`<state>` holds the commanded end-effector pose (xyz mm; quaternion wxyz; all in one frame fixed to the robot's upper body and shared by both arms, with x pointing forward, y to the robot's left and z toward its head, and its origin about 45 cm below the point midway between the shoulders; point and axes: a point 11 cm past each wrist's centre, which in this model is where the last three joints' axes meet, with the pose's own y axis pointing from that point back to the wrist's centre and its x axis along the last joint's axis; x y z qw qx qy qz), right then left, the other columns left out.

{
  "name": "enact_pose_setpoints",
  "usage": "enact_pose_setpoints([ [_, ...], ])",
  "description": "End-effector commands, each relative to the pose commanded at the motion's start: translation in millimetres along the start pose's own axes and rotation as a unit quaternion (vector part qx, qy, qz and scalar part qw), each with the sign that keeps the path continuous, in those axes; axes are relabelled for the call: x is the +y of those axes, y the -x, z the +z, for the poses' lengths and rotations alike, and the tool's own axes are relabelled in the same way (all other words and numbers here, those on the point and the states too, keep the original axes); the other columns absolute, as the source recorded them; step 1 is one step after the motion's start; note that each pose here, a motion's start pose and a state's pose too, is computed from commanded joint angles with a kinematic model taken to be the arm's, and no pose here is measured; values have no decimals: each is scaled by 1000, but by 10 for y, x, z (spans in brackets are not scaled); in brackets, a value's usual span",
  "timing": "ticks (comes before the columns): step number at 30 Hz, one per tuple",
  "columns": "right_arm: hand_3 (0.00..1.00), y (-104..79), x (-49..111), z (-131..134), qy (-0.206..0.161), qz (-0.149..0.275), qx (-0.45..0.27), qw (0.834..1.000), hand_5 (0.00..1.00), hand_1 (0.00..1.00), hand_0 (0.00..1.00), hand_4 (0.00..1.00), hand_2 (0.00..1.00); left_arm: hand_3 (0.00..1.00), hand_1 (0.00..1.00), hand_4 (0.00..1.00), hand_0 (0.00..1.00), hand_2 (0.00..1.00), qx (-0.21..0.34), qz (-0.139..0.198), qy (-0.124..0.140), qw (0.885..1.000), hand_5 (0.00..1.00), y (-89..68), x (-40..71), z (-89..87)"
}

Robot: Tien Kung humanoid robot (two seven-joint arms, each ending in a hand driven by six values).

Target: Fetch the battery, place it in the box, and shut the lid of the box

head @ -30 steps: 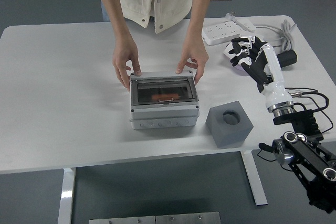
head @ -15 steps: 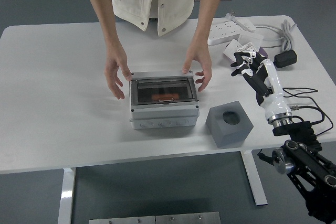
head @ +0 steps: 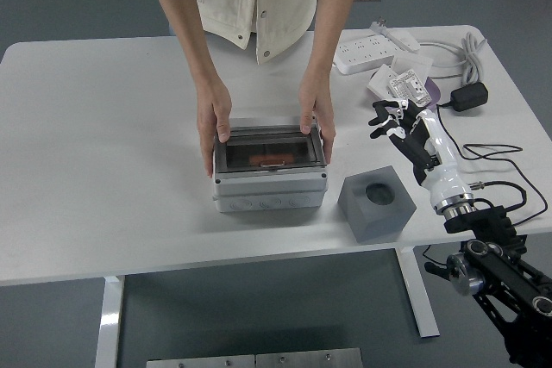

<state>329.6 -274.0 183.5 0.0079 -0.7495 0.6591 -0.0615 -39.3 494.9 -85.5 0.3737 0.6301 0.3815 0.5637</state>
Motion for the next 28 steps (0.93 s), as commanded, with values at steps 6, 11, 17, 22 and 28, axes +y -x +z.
enact_pose_setpoints([
  [6,598,-14,1,10,1,1,3,1000,479,401,472,735,484,516,753,48,587,593,-2,3,3,1000,2,-42,2,33],
  [11,598,-29,7,27,3,2,5,1000,474,402,474,731,484,516,753,48,587,593,-6,6,5,1000,2,-76,3,56],
  [17,595,-35,29,47,6,2,6,1000,474,398,476,730,483,515,753,48,588,593,-10,9,5,1000,2,-117,4,54],
  [22,595,-49,40,43,5,4,6,1000,474,398,476,730,483,515,753,48,588,593,-11,10,4,1000,2,-131,4,36],
  [28,597,-55,42,31,3,5,6,1000,474,401,476,730,484,516,753,49,588,593,-10,11,-2,1000,2,-124,2,-10],
])
